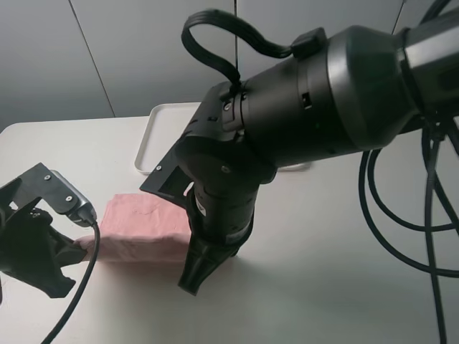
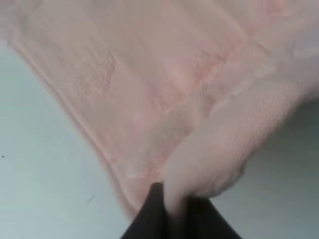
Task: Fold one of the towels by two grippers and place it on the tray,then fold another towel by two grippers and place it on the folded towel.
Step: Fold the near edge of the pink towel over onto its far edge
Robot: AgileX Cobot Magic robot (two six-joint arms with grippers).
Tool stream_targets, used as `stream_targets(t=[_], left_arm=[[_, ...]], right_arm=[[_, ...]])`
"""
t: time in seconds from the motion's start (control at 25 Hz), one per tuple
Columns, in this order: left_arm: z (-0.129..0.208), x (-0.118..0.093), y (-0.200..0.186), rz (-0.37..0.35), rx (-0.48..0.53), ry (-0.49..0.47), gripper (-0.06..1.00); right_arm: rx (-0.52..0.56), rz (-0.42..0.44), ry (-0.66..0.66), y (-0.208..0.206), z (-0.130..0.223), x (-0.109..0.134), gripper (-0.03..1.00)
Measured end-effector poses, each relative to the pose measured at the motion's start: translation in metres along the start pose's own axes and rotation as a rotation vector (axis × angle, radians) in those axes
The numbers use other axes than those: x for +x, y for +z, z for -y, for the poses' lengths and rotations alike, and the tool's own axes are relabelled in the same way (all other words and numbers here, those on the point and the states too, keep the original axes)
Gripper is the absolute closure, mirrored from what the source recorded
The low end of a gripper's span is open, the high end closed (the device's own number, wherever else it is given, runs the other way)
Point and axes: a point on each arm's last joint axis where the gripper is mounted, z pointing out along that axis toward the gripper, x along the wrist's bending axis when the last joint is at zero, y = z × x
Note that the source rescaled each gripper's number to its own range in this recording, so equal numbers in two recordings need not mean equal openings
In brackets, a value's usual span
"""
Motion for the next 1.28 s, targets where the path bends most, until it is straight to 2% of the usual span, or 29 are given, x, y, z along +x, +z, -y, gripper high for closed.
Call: stream_targets(t=[0.16, 0.4, 0.56, 0.8, 1.08, 1.2, 1.28], left_arm=[[-0.005, 0.003, 0.000, -0.030, -0.058, -0.056, 0.93], [-0.013, 0.007, -0.001, -0.075, -0.150, -0.071, 0.93], [-0.015, 0.010, 0.006, -0.091, -0.155, -0.070, 0.93], [-0.016, 0.013, 0.022, -0.116, -0.151, -0.082, 0.86], [-0.023, 0.017, 0.022, -0.155, -0.223, -0.084, 0.82], [-0.025, 0.019, 0.022, -0.172, -0.251, -0.083, 0.74], [-0.024, 0.023, 0.023, -0.187, -0.249, -0.095, 0.63]], right_arm=[[-0.034, 0.020, 0.104, 0.002, -0.003, -0.022, 0.97], [-0.105, 0.025, 0.220, 0.005, -0.007, -0.051, 0.96], [-0.140, 0.030, 0.227, 0.005, -0.010, -0.055, 0.96], [-0.177, 0.037, 0.229, 0.005, -0.013, -0.057, 0.96], [-0.133, 0.066, 0.247, 0.033, -0.013, -0.060, 0.96], [-0.167, 0.085, 0.278, 0.036, -0.016, -0.063, 0.93], [-0.200, 0.088, 0.299, 0.036, -0.019, -0.064, 0.82]])
